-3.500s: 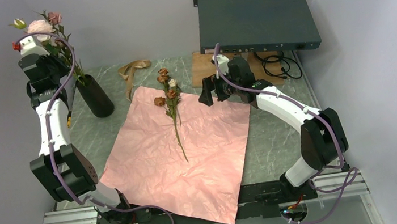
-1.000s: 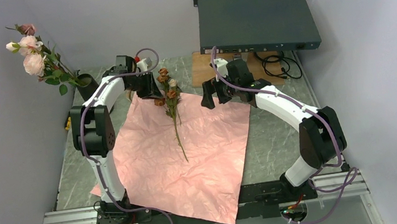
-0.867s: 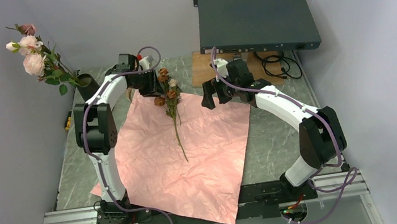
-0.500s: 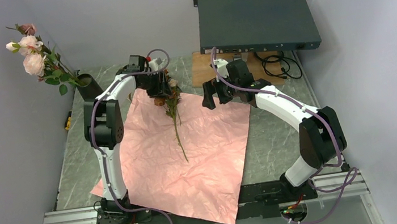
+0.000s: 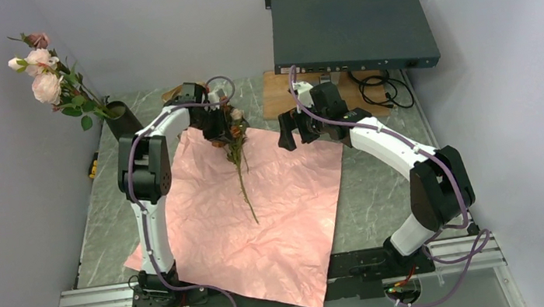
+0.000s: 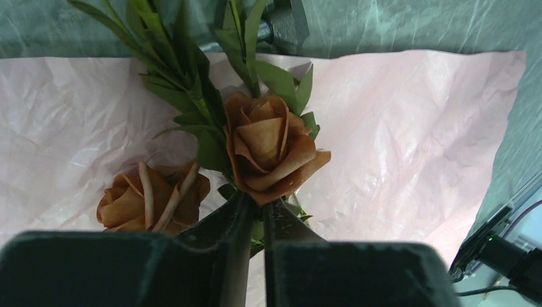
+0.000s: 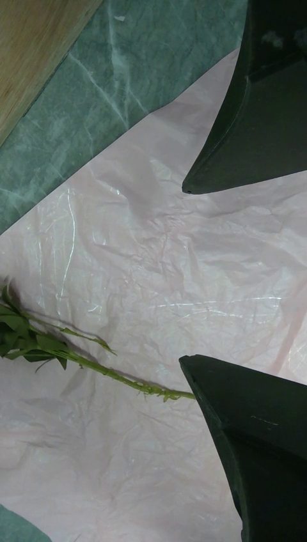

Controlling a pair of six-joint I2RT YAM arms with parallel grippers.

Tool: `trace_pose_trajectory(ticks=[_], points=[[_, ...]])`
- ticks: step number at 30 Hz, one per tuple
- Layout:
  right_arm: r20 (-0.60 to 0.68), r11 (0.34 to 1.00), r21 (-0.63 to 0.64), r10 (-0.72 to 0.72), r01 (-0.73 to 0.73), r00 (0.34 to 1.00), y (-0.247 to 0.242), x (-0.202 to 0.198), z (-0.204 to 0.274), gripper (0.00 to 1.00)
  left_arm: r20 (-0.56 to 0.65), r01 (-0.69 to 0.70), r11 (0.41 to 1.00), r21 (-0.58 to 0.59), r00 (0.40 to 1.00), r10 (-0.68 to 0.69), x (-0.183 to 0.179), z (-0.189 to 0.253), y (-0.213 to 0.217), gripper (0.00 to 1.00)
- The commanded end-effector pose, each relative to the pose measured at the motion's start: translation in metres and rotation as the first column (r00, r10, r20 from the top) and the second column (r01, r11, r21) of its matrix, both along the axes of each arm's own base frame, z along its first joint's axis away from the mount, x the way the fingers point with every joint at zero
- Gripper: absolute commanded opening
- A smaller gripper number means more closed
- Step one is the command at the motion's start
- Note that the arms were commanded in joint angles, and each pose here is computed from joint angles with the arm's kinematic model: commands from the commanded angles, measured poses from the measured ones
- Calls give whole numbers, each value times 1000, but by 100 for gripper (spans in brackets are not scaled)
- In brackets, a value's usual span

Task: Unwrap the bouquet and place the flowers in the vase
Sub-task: Pick up the fake flower from the wrapping paper.

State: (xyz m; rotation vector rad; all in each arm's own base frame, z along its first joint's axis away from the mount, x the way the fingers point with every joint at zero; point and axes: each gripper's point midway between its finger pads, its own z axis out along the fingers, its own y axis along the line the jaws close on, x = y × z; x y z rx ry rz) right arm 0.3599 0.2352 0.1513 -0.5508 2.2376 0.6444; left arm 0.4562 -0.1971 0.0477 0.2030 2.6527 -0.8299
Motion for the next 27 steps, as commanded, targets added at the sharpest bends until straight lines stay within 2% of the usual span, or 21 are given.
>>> trace_pose_trajectory(ticks=[1, 4, 12, 14, 21, 27], points=[[60, 999, 34, -8, 5, 998, 6, 14, 21, 100, 53, -23, 1000, -13, 998, 24, -2, 40, 3, 10], [62, 999, 36, -7, 5, 998, 7, 14, 22, 100, 81, -37, 999, -10, 996, 38, -3, 53, 7, 0], [69, 999, 41, -6, 4, 998, 5, 10, 24, 100, 172, -15, 1000, -15, 985, 17, -9, 100, 13, 0], [74, 999, 40, -7, 4, 997, 4, 10, 25, 100, 157, 9, 1000, -4, 988, -8, -18, 104, 16, 0], [72, 999, 42, -5, 2, 997, 4, 8, 25, 100, 25, 56, 997, 50, 998, -57, -64, 78, 31, 0], [65, 999, 46, 5, -8, 998, 6, 8, 24, 100, -81, 47, 989, 143, 996, -36, -74, 37, 46, 0]])
